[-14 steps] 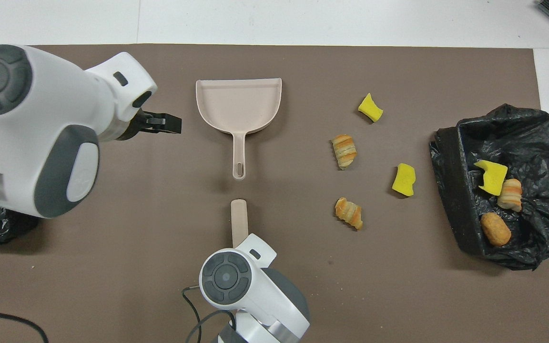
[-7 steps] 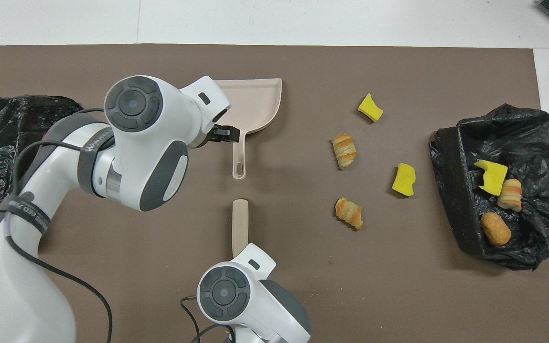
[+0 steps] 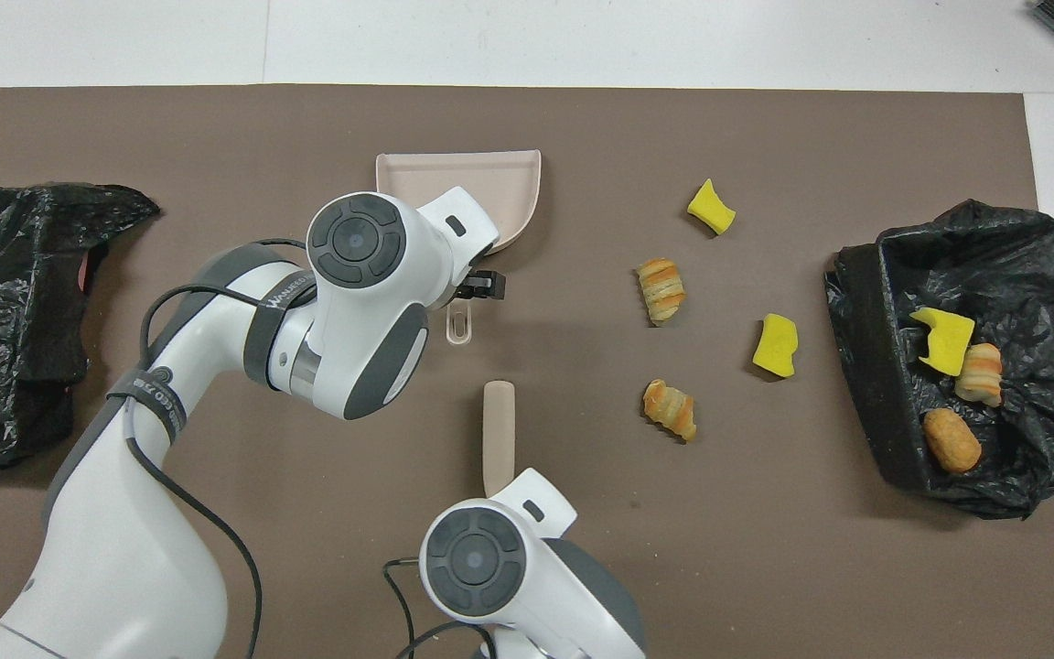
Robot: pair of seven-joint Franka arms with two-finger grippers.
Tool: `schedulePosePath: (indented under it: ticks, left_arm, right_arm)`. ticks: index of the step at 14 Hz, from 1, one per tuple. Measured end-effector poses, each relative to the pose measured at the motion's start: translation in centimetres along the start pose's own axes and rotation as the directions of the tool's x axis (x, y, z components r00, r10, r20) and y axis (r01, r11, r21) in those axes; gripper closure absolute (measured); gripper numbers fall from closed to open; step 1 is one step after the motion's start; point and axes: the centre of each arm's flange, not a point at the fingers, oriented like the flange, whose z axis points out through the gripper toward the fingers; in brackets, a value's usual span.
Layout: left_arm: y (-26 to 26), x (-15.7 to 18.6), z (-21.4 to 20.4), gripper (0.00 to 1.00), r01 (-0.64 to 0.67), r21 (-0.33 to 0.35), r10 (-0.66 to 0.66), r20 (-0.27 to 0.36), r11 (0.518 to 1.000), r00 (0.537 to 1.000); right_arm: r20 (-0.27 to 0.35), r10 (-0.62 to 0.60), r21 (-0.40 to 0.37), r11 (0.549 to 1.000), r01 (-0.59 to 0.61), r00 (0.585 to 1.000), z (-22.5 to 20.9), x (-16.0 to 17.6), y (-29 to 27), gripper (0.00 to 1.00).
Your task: Sweep and dump trash in bin
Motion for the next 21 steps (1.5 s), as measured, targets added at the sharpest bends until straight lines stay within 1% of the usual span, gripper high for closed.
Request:
schedulePosePath:
  ticks: [2, 4, 6, 9, 12, 15, 17, 18, 20, 21]
  left_arm:
    - [-0.1, -0.2, 0.5, 0.43, 0.001, 0.004, -0.001, 0.009, 1.000, 1.000]
    - [-0.2, -0.3, 0.6, 0.67, 0.001, 0.007, -0.001, 0.013, 1.000, 1.000]
    - [-0.3, -0.3, 0.6, 0.68, 0.002, 0.009, -0.002, 0.016, 1.000, 1.000]
    - [-1.2, 0.1, 0.0, 0.68, -0.016, 0.018, 0.016, 0.019, 1.000, 1.000]
    - [-3.2, 0.4, -2.6, 0.68, -0.117, 0.031, 0.116, 0.046, 0.993, 0.992]
    - [-5.8, 0.2, -5.2, 0.68, -0.249, 0.032, 0.245, 0.103, 0.968, 0.964]
    - [-7.6, 0.1, -6.6, 0.68, -0.377, 0.021, 0.371, 0.138, 0.926, 0.918]
    - [-8.5, 0.0, -7.1, 0.68, -0.447, 0.010, 0.440, 0.157, 0.895, 0.884]
    - [-9.8, -0.2, -7.6, 0.68, -0.579, -0.011, 0.571, 0.188, 0.815, 0.799]
    - [-10.1, -0.2, -7.7, 0.68, -0.637, -0.015, 0.627, 0.200, 0.771, 0.753]
  right_arm:
    - [-0.024, 0.024, -0.011, 1.000, -0.024, 0.999, -3.1, 2.0, 5.4, 0.74]
    - [-0.058, 0.048, -0.025, 0.998, -0.050, 0.997, -4.6, 3.8, 9.3, 0.74]
    - [-0.068, 0.049, -0.033, 0.998, -0.051, 0.996, -5.0, 6.1, 12.9, 0.74]
    - [-0.045, 0.049, -0.032, 0.998, -0.051, 0.998, -4.6, 10.0, 19.9, 0.74]
    - [-0.024, 0.054, -0.076, 0.996, -0.056, 0.998, -3.4, 12.7, 26.1, 0.74]
    - [0.016, 0.071, -0.099, 0.993, -0.069, 0.997, -1.4, 13.9, 27.7, 0.74]
    - [0.046, 0.063, -0.106, 0.993, -0.058, 0.997, 0.0, 14.3, 27.3, 0.74]
    - [0.060, 0.059, -0.108, 0.993, -0.052, 0.996, 0.6, 14.5, 27.1, 0.74]
    - [0.084, 0.051, -0.111, 0.993, -0.042, 0.995, 2.2, 15.0, 26.8, 0.74]
    - [0.083, 0.046, -0.112, 0.993, -0.037, 0.995, 2.9, 15.5, 26.7, 0.74]
